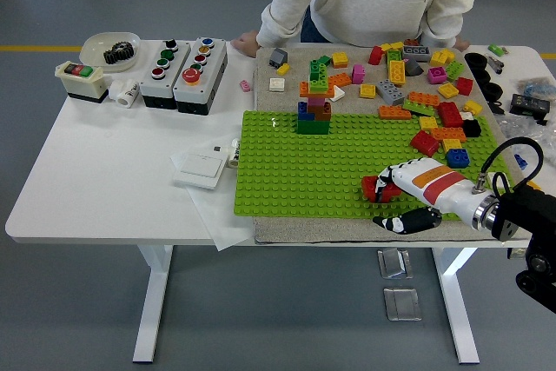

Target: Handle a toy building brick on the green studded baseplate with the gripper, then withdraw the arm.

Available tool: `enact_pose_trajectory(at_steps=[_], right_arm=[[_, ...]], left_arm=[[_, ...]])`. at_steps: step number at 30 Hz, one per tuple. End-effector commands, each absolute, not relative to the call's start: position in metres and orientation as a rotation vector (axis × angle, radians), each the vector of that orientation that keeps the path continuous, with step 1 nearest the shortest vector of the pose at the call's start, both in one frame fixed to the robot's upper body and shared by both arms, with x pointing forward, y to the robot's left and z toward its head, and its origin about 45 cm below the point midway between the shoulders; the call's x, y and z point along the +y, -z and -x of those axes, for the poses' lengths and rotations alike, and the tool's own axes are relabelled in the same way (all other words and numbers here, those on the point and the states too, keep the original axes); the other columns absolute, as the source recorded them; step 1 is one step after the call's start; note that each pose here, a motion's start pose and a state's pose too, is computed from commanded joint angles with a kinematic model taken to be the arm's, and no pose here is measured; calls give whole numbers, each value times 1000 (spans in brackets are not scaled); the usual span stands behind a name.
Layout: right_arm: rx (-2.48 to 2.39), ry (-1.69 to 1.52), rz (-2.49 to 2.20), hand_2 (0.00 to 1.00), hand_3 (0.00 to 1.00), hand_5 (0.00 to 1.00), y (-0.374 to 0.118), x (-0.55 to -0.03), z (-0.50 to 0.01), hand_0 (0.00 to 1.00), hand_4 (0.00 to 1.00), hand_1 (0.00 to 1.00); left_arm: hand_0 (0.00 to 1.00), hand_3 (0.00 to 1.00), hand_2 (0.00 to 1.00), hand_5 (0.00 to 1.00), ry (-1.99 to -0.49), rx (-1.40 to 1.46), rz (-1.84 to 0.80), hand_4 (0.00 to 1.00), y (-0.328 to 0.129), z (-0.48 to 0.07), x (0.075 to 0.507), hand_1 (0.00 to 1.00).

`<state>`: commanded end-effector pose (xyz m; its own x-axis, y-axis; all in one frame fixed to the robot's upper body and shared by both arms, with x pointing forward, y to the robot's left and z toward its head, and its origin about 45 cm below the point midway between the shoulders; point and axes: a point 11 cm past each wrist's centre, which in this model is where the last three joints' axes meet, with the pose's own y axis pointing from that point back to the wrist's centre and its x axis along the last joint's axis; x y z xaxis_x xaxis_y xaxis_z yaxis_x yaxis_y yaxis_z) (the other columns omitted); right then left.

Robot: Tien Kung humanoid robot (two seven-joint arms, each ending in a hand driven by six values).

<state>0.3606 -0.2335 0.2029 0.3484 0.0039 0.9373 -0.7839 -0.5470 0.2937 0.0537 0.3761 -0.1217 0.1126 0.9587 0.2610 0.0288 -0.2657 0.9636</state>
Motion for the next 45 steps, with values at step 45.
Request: enact_pose_trajectory(at_steps=[45], right_arm=[[-836,-1403,-1723,752,808,399,-202,-227,-386,720,991,685]], left_arm=[[778,563,674,610,-1292,1021,-1494,588,122,-52,377,716]])
